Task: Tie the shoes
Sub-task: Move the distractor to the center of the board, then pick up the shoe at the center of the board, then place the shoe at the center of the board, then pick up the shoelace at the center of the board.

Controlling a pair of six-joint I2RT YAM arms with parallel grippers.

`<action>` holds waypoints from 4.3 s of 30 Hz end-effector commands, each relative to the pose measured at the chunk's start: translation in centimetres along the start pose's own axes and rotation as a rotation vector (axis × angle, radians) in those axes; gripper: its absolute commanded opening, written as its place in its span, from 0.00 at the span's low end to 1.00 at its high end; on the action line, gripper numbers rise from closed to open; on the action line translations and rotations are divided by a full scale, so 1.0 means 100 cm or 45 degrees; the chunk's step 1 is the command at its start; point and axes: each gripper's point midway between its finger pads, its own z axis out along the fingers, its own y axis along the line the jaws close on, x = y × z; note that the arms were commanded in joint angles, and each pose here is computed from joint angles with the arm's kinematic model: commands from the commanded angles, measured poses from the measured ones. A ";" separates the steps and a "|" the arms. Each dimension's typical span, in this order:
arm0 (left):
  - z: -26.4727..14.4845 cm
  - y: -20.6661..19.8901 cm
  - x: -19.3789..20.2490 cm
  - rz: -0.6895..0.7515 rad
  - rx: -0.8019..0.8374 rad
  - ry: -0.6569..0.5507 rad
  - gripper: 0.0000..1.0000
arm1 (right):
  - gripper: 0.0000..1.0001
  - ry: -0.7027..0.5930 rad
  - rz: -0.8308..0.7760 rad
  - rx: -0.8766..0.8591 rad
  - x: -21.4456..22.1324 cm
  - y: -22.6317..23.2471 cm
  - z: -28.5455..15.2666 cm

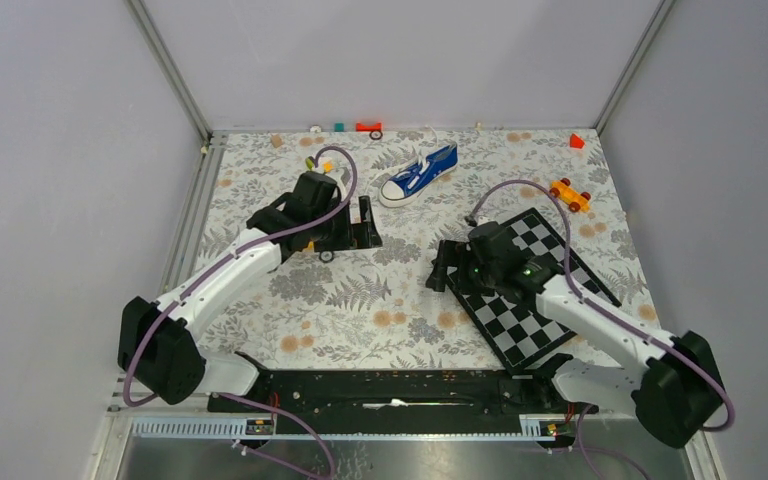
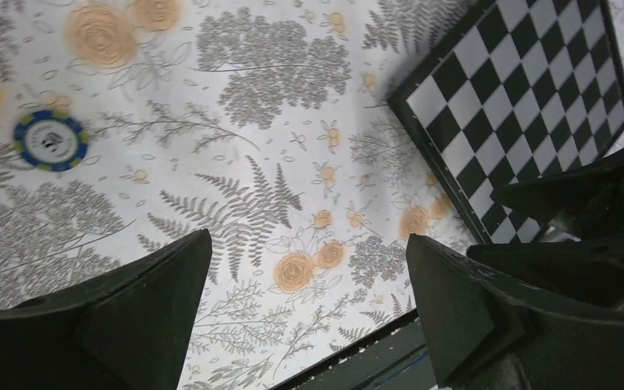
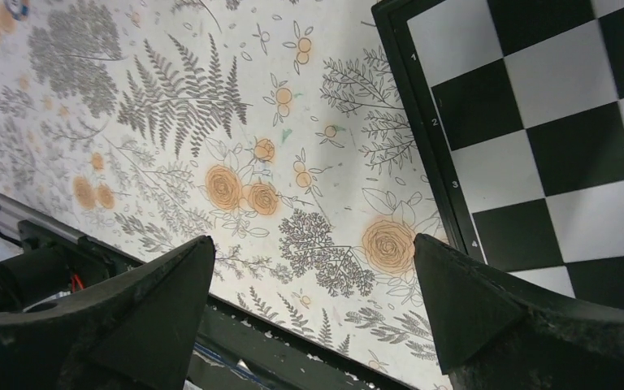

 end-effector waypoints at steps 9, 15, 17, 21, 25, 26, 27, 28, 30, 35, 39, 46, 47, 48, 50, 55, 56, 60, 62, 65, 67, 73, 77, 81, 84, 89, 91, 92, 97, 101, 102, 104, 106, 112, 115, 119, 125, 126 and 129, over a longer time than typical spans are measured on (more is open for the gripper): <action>-0.039 0.042 -0.025 -0.113 -0.168 -0.169 0.99 | 1.00 0.204 0.016 -0.009 0.029 0.009 0.068; -0.037 0.049 -0.013 -0.126 -0.185 -0.135 0.99 | 1.00 0.221 -0.002 0.163 0.030 -0.014 0.079; -0.037 0.050 -0.012 -0.124 -0.190 -0.130 0.99 | 1.00 0.179 -0.039 0.365 0.023 -0.042 0.073; -0.038 0.052 -0.012 -0.111 -0.201 -0.133 0.99 | 0.99 0.130 -0.088 0.678 0.009 -0.080 0.054; -0.039 0.052 -0.014 -0.096 -0.201 -0.134 0.99 | 1.00 0.117 -0.071 0.484 -0.004 -0.043 0.058; -0.040 0.051 -0.014 -0.093 -0.200 -0.136 0.99 | 1.00 0.079 -0.061 0.401 -0.013 -0.028 0.057; -0.041 0.050 -0.015 -0.093 -0.199 -0.136 0.99 | 1.00 0.030 -0.060 0.336 -0.024 -0.015 0.055; -0.043 0.050 -0.015 -0.091 -0.197 -0.142 0.99 | 1.00 -0.039 -0.063 0.284 -0.039 -0.003 0.053; -0.048 0.049 -0.016 -0.088 -0.193 -0.156 0.99 | 1.00 -0.197 -0.066 0.303 -0.075 0.006 0.044; -0.058 0.049 -0.011 -0.085 -0.185 -0.182 0.99 | 0.98 -0.328 0.195 0.321 -0.169 0.000 0.045; -0.063 0.050 -0.006 -0.082 -0.178 -0.195 0.99 | 0.95 -0.374 0.326 0.359 -0.225 -0.010 0.062; -0.067 0.052 0.005 -0.076 -0.171 -0.181 0.99 | 0.97 -0.309 0.425 0.439 -0.282 -0.002 0.111; -0.067 0.052 0.006 -0.076 -0.168 -0.182 0.99 | 0.98 -0.300 0.442 0.435 -0.287 0.001 0.119; -0.067 0.051 0.006 -0.076 -0.164 -0.182 0.99 | 0.99 -0.286 0.460 0.440 -0.291 0.001 0.129; -0.067 0.051 0.008 -0.077 -0.158 -0.174 0.99 | 0.99 -0.274 0.498 0.450 -0.296 0.001 0.146; -0.069 0.048 0.014 -0.083 -0.132 -0.152 0.99 | 0.99 -0.277 0.589 0.443 -0.298 -0.005 0.183; -0.070 0.047 0.016 -0.088 -0.126 -0.152 0.99 | 0.99 -0.280 0.601 0.442 -0.297 -0.007 0.189; -0.070 0.052 0.025 -0.104 -0.132 -0.146 0.99 | 0.99 -0.272 0.638 0.430 -0.291 -0.013 0.213; -0.070 0.053 0.027 -0.110 -0.135 -0.143 0.99 | 0.94 -0.263 0.644 0.427 -0.289 -0.015 0.223; -0.069 0.054 0.030 -0.122 -0.136 -0.139 0.99 | 0.89 -0.247 0.644 0.431 -0.284 -0.020 0.234; -0.070 0.054 0.030 -0.129 -0.138 -0.144 0.99 | 0.87 -0.231 0.642 0.448 -0.279 -0.025 0.240; -0.075 0.056 0.029 -0.141 -0.157 -0.166 0.99 | 0.44 -0.168 0.588 0.401 -0.267 -0.017 0.242; -0.076 0.056 0.028 -0.140 -0.159 -0.166 0.99 | 0.00 -0.211 0.446 0.340 -0.272 0.008 0.213; -0.081 0.056 0.025 -0.128 -0.167 -0.184 0.99 | 0.00 -0.212 0.274 0.240 -0.268 0.044 0.170; -0.089 0.059 0.021 -0.111 -0.204 -0.209 0.99 | 0.00 -0.187 0.145 0.166 -0.242 0.065 0.136; -0.108 0.068 0.012 -0.088 -0.317 -0.251 0.99 | 0.00 -0.066 -0.074 -0.049 -0.151 0.080 0.090; -0.115 0.068 0.009 -0.086 -0.326 -0.275 0.99 | 0.00 0.014 -0.135 -0.065 -0.110 0.068 0.076; -0.117 0.067 0.009 -0.087 -0.324 -0.284 0.99 | 0.00 0.074 -0.157 -0.075 -0.082 0.057 0.072; -0.120 0.066 0.009 -0.120 -0.313 -0.306 0.99 | 0.00 0.116 -0.216 -0.186 -0.004 0.037 0.044; -0.103 0.064 0.016 -0.161 -0.277 -0.244 0.99 | 0.00 0.105 -0.154 -0.189 0.038 0.020 0.042; -0.097 0.062 0.018 -0.178 -0.260 -0.223 0.99 | 0.00 0.090 -0.140 -0.184 0.042 0.017 0.043; -0.087 0.054 0.023 -0.199 -0.193 -0.181 0.99 | 0.00 0.076 -0.122 -0.183 0.049 0.014 0.045; -0.079 0.049 0.027 -0.218 -0.147 -0.160 0.99 | 0.14 0.076 -0.112 -0.184 0.052 0.014 0.045; -0.072 0.047 0.036 -0.229 -0.124 -0.133 0.99 | 0.62 0.032 -0.232 -0.154 0.035 0.023 0.030; -0.074 0.054 0.038 -0.263 -0.162 -0.162 0.99 | 0.73 -0.048 -0.348 -0.040 0.017 0.015 0.015; -0.082 0.070 0.042 -0.338 -0.262 -0.200 0.99 | 0.74 -0.116 -0.497 0.049 0.002 0.016 0.001; -0.101 0.075 0.033 -0.451 -0.203 -0.242 0.99 | 0.53 -0.026 -0.825 0.085 0.009 0.047 0.010; -0.103 0.078 0.033 -0.457 -0.217 -0.250 0.99 | 0.52 -0.006 -0.852 0.075 0.010 0.054 0.014; -0.105 0.086 0.040 -0.504 -0.264 -0.222 0.99 | 0.53 0.006 -0.888 0.044 0.010 0.076 0.036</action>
